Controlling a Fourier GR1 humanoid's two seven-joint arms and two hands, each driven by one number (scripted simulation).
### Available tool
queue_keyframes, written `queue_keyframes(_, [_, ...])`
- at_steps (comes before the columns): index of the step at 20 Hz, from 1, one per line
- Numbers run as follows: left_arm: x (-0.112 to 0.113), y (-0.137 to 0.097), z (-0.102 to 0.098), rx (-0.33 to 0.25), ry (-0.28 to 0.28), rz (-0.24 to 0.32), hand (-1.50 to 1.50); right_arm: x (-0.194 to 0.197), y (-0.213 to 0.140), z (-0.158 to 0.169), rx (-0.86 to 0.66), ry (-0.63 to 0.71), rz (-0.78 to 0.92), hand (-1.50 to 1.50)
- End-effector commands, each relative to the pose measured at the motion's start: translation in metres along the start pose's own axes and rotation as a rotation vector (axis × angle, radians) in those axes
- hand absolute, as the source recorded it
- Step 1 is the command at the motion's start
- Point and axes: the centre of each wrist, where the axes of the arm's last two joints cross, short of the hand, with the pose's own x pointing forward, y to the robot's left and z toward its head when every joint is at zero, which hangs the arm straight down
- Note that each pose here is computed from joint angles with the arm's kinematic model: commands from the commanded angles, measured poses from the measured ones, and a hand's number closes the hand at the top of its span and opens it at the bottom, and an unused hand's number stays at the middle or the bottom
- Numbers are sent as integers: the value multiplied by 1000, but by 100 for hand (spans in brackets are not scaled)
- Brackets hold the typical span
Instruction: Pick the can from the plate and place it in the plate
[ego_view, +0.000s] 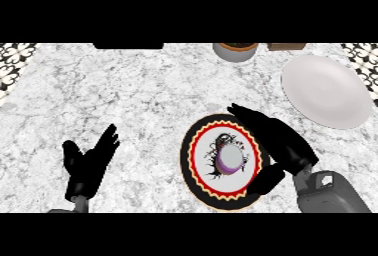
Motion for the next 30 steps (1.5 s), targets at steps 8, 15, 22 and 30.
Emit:
queue_keyframes(8, [9,-10,-7,5,9,2,0,29,36,-8,-6,30,43,-150])
queue_keyframes(15, [-2,-5,-1,-7,-28,-4,0,13,37,-18,-12,90,126,-150])
queue_keyframes(22, [-13,-14,2,5,2,-5,0,-14,56,-37,69,96,139,-150])
queue_keyframes(30, [5,2,-16,3,-4,-1,0,-2,84,-33,116,30,259,150])
